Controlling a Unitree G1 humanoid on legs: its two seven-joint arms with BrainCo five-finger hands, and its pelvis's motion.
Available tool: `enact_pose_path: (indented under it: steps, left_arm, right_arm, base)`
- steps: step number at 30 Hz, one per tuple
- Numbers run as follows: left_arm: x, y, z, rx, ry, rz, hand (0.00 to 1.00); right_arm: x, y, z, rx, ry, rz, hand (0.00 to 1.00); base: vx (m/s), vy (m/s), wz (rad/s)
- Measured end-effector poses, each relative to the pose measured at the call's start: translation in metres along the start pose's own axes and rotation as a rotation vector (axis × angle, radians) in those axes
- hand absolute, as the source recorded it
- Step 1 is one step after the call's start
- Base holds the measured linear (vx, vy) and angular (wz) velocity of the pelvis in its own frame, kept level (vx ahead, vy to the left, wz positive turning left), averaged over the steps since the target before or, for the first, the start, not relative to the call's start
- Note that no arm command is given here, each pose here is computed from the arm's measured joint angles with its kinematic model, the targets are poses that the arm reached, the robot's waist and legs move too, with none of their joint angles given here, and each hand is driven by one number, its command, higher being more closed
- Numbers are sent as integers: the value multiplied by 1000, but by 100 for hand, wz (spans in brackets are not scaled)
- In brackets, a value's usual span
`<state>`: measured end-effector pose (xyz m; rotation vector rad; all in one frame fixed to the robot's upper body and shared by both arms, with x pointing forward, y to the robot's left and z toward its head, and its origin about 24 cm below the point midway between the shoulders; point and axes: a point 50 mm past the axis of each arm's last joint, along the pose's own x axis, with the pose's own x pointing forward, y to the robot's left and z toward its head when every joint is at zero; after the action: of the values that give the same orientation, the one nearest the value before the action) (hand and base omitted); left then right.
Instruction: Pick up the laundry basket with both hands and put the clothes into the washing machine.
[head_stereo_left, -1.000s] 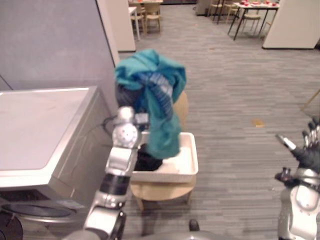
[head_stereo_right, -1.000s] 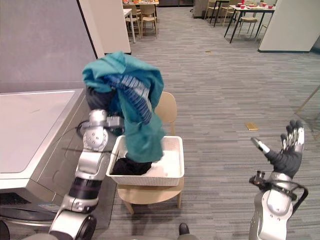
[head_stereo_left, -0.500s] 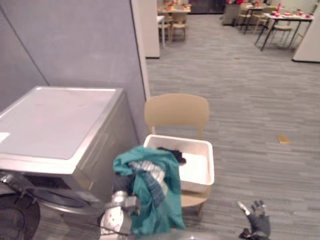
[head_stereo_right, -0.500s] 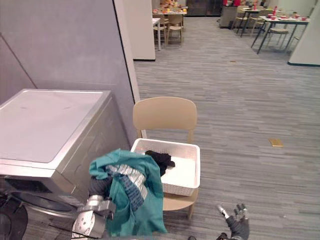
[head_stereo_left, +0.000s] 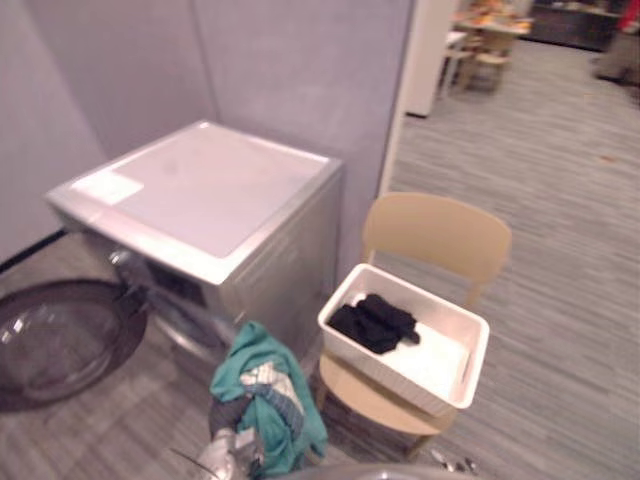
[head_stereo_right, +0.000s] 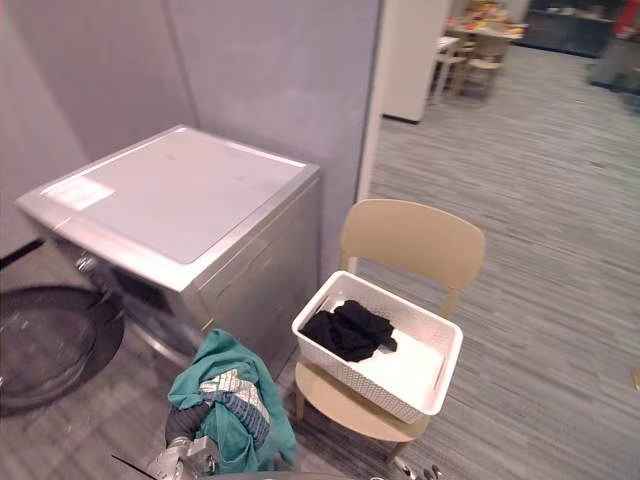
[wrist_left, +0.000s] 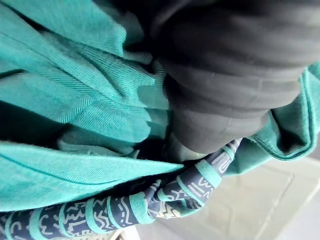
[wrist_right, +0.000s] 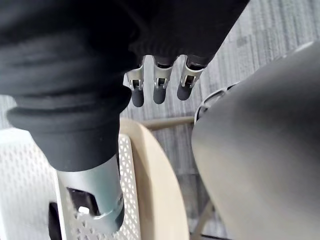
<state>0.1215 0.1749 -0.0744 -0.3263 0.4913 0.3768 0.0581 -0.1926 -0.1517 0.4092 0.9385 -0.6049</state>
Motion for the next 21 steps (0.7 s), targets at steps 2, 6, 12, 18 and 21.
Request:
enact_pose_path:
  steps: [2, 6, 12, 18, 21]
  left_arm:
    - [2, -3, 4, -5, -9, -11, 100]
    - [14, -21, 18, 3, -54, -63, 100]
    - [25, -46, 25, 29, -74, -161, 100]
    - [39, -26, 32, 126, -73, -125, 100]
    - [38, -18, 21, 120, -30, -86, 100]
  right_arm:
    - [6, 11, 9, -1, -15, 15, 0]
    - [15, 27, 38, 1, -97, 35, 0]
    - [20, 23, 40, 116, -82, -30, 0]
    - [22, 18, 23, 156, 20, -72, 0]
    - [26, 16, 35, 156, -8, -89, 0]
  base:
    - [-103, -110, 143]
    - [-52, -20, 116]
    - [-41, 247, 52]
    - [-58, 236, 13]
    - [-115, 77, 31]
